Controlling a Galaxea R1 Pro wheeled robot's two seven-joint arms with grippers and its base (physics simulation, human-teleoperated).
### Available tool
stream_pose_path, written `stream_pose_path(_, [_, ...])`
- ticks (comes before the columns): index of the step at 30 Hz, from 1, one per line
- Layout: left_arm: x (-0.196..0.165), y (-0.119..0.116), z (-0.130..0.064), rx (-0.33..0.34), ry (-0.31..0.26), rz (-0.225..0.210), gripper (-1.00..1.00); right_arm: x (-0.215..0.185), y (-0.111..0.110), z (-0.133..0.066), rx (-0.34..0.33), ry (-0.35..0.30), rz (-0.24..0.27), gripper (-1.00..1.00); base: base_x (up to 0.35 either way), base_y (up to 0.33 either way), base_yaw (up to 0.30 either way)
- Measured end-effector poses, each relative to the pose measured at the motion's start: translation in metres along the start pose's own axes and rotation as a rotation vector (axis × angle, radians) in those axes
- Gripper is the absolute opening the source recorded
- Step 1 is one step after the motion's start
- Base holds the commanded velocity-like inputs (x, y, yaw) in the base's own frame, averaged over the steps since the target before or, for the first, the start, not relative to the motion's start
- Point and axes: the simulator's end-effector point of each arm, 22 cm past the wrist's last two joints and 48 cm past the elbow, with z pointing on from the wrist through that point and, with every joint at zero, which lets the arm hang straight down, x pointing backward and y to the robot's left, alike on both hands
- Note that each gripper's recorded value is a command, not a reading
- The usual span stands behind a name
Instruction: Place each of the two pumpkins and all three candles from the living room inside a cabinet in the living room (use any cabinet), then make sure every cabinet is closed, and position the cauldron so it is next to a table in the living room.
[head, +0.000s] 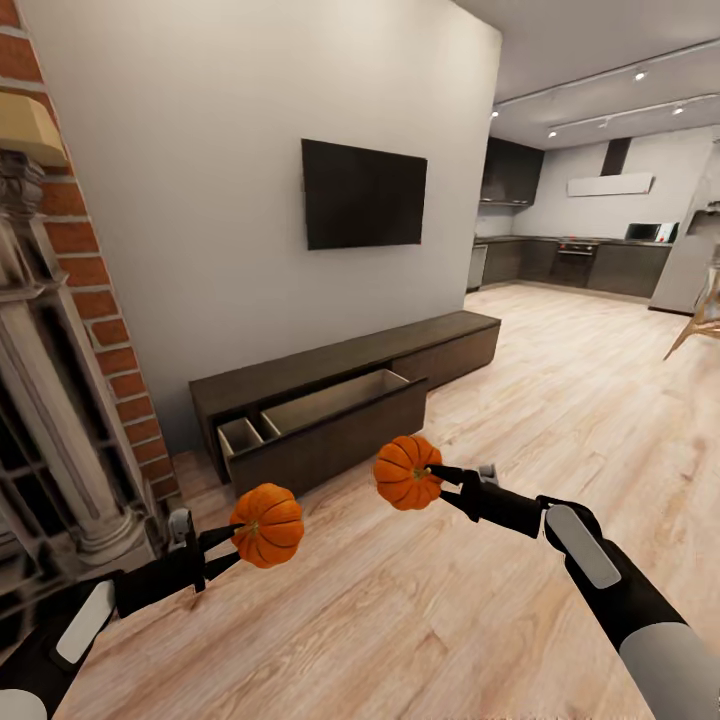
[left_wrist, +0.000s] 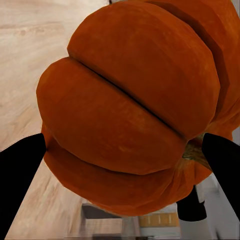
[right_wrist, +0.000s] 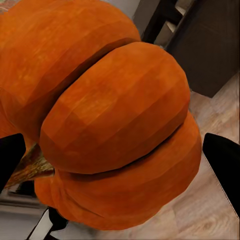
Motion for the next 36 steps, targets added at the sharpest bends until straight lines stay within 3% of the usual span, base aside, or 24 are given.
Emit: stream_pose_path(36, [-0.023, -0.076, 0.002, -0.001, 0.001, 0.005, -1.00, -0.043, 0.060, -0.006, 0.004, -0.021, 0.015, -1.00, 0.000, 0.000, -0.286])
